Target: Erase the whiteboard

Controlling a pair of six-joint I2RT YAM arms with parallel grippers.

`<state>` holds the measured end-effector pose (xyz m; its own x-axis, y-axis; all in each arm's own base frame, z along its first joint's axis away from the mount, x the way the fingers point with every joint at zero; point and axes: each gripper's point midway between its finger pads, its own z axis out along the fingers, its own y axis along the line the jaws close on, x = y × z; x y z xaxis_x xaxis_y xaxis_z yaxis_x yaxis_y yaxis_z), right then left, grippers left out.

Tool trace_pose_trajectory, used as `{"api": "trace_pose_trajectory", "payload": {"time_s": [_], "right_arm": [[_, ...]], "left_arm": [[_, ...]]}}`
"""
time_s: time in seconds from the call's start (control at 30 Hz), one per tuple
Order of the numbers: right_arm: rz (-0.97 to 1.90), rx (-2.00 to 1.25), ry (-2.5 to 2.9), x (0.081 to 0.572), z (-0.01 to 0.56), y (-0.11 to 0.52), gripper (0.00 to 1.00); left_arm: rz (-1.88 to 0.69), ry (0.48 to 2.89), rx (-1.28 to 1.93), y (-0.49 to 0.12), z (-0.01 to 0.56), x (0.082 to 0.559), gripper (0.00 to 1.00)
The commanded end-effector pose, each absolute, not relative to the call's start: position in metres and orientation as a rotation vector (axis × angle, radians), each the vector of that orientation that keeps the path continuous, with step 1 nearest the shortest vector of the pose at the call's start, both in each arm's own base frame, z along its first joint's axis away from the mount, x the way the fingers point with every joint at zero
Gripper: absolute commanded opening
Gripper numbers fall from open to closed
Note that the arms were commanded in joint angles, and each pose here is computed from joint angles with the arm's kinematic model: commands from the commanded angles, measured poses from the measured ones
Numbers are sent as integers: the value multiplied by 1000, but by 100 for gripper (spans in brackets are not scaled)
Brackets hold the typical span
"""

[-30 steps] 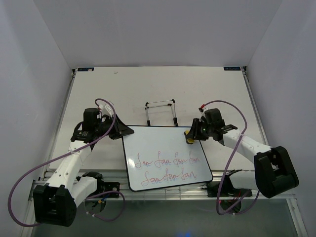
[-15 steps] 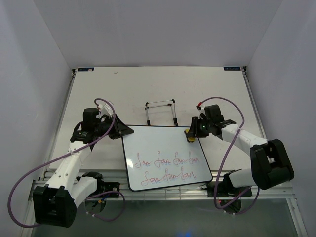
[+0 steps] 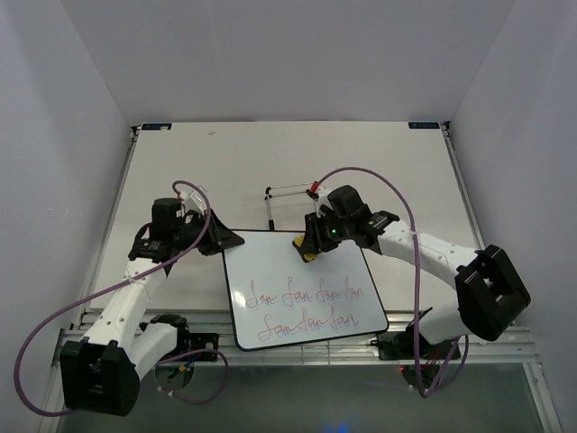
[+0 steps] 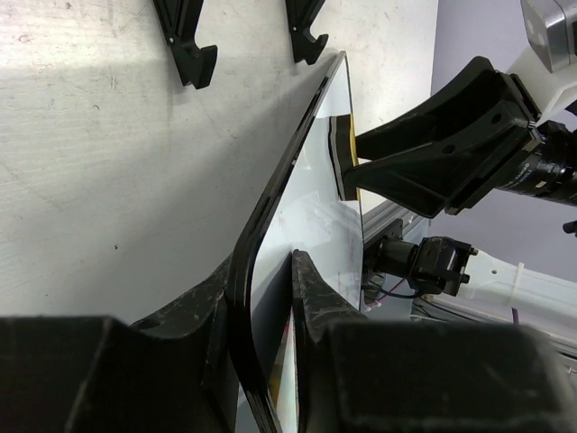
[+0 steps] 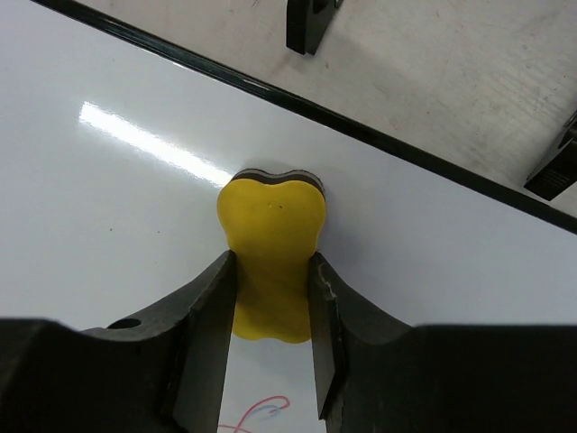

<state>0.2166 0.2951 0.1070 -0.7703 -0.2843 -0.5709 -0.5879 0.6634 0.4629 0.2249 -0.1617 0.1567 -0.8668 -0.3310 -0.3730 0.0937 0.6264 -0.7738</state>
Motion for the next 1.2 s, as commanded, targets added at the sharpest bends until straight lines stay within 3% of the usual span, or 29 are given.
{"api": "trace_pose_trajectory", "payload": {"time_s": [0.0,0.13,0.3,0.53,0.87,1.17], "right_arm": [[830,-645,2747,163,49,249,23],[652,-373,2850,175,20,184,23],[562,-379,2854,168,23,166,22],[886,-591,2608,145,91,260,19],[922,-948,2477,79,152,389,18],[857,-1088,2472,56,156,419,19]], "left_arm": [[-1055,2289,96,-164,157,225,0],[-1004,2300,50,-158,156,229,0],[-964,2302,17,-153,155,232,0],[-962,2319,9,-153,150,233,0],[-983,2329,19,-156,146,232,0],[-989,2326,26,-156,147,231,0]]}}
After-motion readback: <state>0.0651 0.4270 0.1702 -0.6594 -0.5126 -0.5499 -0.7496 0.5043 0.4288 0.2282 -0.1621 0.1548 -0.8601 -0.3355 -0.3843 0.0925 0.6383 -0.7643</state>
